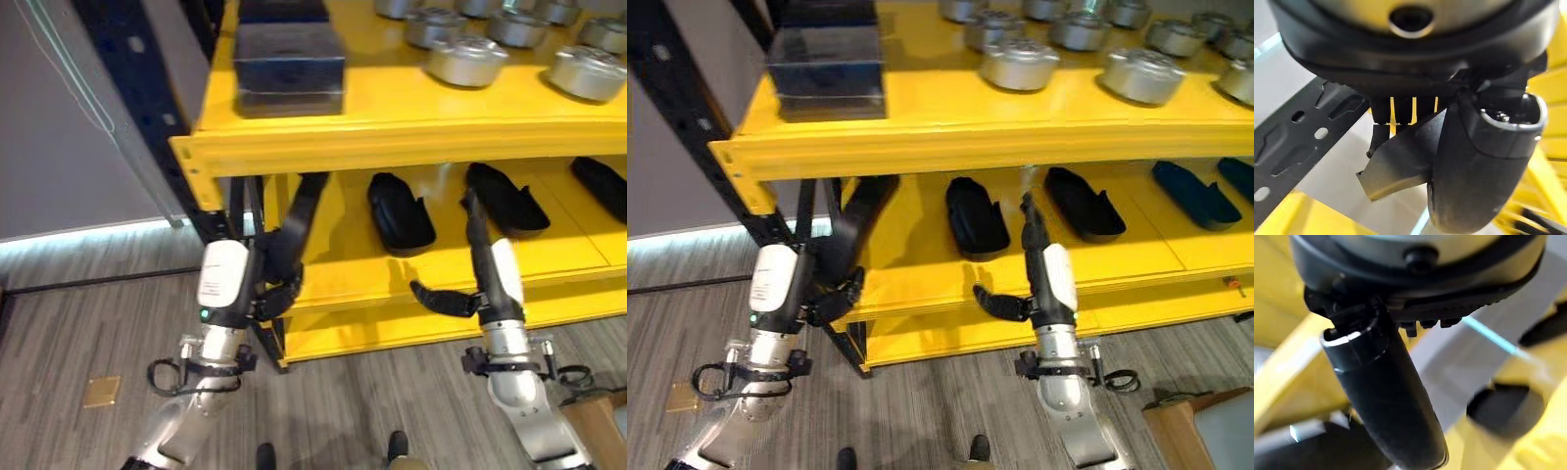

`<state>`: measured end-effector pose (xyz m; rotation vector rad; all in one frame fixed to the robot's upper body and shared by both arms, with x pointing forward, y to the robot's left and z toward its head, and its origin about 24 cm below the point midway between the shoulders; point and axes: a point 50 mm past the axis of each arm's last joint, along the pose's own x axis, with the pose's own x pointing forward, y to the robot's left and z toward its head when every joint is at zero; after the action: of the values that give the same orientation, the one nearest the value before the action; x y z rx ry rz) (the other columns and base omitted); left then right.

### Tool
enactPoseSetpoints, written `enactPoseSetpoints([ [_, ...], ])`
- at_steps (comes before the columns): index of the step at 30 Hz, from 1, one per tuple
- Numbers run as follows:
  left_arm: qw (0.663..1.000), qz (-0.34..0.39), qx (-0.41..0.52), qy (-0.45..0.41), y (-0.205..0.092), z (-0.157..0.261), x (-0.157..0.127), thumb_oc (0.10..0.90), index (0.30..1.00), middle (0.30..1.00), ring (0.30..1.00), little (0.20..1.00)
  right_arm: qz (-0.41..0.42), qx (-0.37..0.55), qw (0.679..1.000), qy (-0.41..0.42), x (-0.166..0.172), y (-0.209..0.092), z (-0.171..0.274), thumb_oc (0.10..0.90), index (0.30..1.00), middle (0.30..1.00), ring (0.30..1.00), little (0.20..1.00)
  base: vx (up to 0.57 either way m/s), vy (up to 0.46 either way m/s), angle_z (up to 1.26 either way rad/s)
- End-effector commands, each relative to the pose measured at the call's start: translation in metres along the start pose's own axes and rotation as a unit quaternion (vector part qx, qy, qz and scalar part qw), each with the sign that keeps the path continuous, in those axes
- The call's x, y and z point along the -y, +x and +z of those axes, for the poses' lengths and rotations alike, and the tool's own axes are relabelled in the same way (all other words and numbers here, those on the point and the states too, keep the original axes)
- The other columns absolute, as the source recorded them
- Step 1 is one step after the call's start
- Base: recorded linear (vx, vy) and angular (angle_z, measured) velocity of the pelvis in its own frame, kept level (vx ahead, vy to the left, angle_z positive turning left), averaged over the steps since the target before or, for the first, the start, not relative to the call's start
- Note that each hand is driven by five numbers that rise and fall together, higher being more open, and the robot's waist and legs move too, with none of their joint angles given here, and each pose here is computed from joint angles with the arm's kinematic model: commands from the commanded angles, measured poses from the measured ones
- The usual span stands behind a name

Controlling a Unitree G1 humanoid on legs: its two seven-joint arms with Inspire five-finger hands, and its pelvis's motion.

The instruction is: Move parts from the plastic box to the shelf.

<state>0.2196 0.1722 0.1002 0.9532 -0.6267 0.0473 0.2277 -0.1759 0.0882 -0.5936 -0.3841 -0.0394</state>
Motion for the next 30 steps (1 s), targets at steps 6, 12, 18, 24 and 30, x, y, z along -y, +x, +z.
enactPoseSetpoints([
  [6, 0.98, 0.191, 0.053, -0.008, 0.067, 0.015, -0.045, 0.4, 0.3, 0.3, 0.3, 0.3, -0.065, 0.137, 0.988, -0.01, 0.028, 0.028, 0.045, 0.9, 1.0, 1.0, 1.0, 1.0, 0.05, 0.053, -0.31],
  [12, 0.973, 0.22, 0.065, -0.032, 0.086, 0.027, -0.043, 0.4, 0.3, 0.3, 0.3, 0.3, -0.062, 0.147, 0.987, 0.003, 0.025, 0.026, 0.05, 0.9, 1.0, 1.0, 1.0, 1.0, 0.0, -0.038, -0.18],
  [18, 0.964, 0.252, 0.077, -0.048, 0.099, 0.036, -0.045, 0.4, 0.3, 0.3, 0.3, 0.3, -0.065, 0.163, 0.984, 0.003, 0.026, 0.027, 0.056, 0.9, 1.0, 1.0, 1.0, 1.0, -0.02, -0.048, -0.08],
  [24, 0.954, 0.288, 0.077, -0.034, 0.11, 0.038, -0.052, 0.4, 0.3, 0.3, 0.3, 0.3, -0.066, 0.174, 0.983, 0.006, 0.026, 0.029, 0.06, 0.9, 1.0, 1.0, 1.0, 1.0, -0.02, -0.042, -0.02],
  [30, 0.94, 0.337, 0.048, 0.031, 0.119, 0.023, -0.065, 0.4, 0.3, 0.3, 0.3, 0.3, -0.061, 0.184, 0.981, 0.008, 0.025, 0.032, 0.062, 0.9, 1.0, 1.0, 1.0, 1.0, -0.01, -0.025, -0.04],
])
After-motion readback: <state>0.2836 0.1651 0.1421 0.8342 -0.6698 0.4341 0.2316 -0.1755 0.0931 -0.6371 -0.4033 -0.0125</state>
